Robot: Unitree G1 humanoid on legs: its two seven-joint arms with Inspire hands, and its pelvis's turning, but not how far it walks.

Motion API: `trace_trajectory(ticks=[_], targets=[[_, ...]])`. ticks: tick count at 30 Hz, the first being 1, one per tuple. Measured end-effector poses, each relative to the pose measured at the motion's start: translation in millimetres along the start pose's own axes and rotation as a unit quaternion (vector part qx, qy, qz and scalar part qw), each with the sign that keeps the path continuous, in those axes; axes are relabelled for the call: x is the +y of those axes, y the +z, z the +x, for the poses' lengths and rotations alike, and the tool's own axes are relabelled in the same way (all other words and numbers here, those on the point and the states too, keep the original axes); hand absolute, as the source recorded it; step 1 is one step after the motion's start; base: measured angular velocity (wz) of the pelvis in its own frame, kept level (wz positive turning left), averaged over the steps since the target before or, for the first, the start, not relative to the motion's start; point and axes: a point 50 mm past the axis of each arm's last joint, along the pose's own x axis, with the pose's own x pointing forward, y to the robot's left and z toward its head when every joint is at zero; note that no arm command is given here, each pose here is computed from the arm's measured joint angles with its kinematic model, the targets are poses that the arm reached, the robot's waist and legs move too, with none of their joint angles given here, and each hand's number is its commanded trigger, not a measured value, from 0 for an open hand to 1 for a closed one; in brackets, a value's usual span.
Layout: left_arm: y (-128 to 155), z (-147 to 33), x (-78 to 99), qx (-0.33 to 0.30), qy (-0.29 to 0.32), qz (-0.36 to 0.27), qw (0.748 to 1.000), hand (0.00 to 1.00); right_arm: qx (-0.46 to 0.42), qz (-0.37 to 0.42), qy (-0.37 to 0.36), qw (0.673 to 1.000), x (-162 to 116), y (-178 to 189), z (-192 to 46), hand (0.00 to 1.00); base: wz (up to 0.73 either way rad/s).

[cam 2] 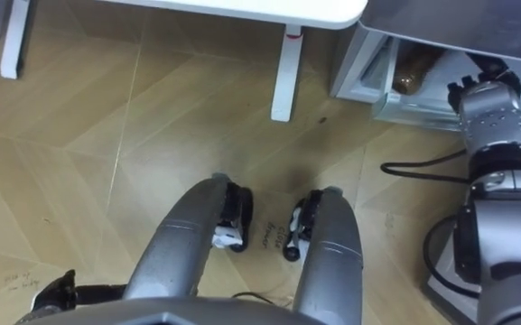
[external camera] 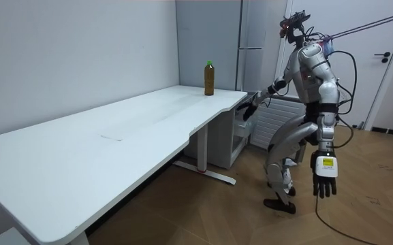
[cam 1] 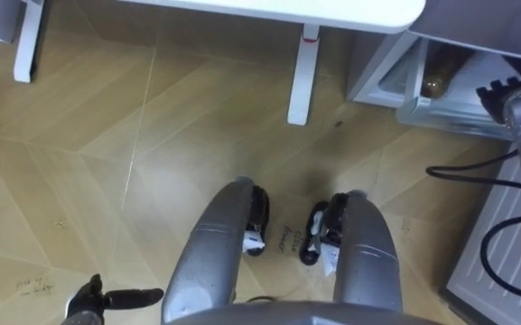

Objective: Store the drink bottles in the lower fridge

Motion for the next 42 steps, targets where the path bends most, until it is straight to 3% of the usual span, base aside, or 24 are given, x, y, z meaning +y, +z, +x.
trace_trajectory(ticks=[5, 10, 22, 32, 39, 42], targets=[[-6, -1.1, 2.0, 0.011, 0.003, 0.001, 1.000, 0.00, -0.011, -0.072, 0.025, 0.997, 2, -2, 0, 0.00, -0.07], [-8, -1.1, 1.7, 0.015, 0.002, 0.005, 1.000, 0.00, 0.007, -0.073, 0.026, 0.997, -3, -6, 1, 0.00, -0.03], [-13, -0.8, 2.6, 0.030, -0.025, -0.001, 0.999, 0.00, 0.067, -0.101, 0.006, 0.993, -47, -28, 4, 0.00, 0.01], [-18, -0.8, 11.8, 0.039, -0.018, -0.036, 0.998, 0.00, 0.131, -0.193, -0.008, 0.972, -105, -52, -3, 0.00, 0.00], [-34, -4.4, 15.9, 0.059, -0.014, -0.049, 0.997, 0.00, 0.181, -0.180, -0.018, 0.967, -160, -79, -23, 0.00, -0.01], [-49, -8.5, 17.5, 0.075, -0.005, -0.072, 0.995, 0.00, 0.200, -0.144, -0.033, 0.969, -197, -101, -43, 0.00, 0.05]])
